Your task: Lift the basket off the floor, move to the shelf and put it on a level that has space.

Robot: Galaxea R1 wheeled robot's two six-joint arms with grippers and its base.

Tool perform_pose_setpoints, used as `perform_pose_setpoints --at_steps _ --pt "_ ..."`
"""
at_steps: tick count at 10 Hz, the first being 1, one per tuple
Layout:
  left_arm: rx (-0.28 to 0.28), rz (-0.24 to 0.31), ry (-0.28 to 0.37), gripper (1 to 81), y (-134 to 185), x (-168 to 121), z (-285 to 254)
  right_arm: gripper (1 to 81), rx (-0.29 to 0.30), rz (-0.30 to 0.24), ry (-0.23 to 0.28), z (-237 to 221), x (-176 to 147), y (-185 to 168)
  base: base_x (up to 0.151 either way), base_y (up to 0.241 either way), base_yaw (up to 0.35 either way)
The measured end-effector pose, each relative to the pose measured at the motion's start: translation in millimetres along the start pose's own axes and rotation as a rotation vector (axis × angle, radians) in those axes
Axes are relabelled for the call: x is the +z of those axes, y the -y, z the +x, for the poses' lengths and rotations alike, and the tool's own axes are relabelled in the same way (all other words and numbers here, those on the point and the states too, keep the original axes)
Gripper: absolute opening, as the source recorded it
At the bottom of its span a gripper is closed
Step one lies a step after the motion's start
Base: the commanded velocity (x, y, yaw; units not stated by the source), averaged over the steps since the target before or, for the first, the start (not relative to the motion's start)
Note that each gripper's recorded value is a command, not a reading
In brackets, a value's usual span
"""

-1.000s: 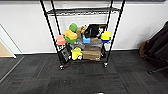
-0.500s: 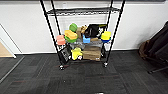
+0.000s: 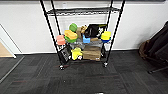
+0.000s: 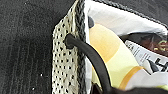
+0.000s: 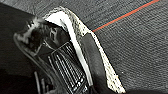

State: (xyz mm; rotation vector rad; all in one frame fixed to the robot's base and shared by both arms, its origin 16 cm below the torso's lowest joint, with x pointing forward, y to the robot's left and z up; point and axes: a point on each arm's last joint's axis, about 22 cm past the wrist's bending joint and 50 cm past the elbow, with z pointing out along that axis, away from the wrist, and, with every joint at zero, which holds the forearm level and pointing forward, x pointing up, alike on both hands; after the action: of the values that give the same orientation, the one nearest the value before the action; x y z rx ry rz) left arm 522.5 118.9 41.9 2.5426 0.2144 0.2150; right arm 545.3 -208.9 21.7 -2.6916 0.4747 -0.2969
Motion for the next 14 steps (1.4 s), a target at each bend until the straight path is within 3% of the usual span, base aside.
perform_pose_setpoints --at_steps 6,10,14 --pt "-0.004 0.001 0.003 1.0 13.0 -16.0 3.4 1.0 0.029 0.096 0.026 -25.5 -3.4 28.2 0.0 0.0 0.0" --pt "-0.024 -0.042 0.03 1.0 -17.6 -46.5 9.4 1.0 0.112 0.115 0.025 -29.3 -39.6 32.0 0.0 0.0 0.0" --pt "-0.051 -0.035 0.061 1.0 -28.5 -74.6 0.7 1.0 0.153 0.138 0.055 -33.1 -81.2 44.2 0.0 0.0 0.0"
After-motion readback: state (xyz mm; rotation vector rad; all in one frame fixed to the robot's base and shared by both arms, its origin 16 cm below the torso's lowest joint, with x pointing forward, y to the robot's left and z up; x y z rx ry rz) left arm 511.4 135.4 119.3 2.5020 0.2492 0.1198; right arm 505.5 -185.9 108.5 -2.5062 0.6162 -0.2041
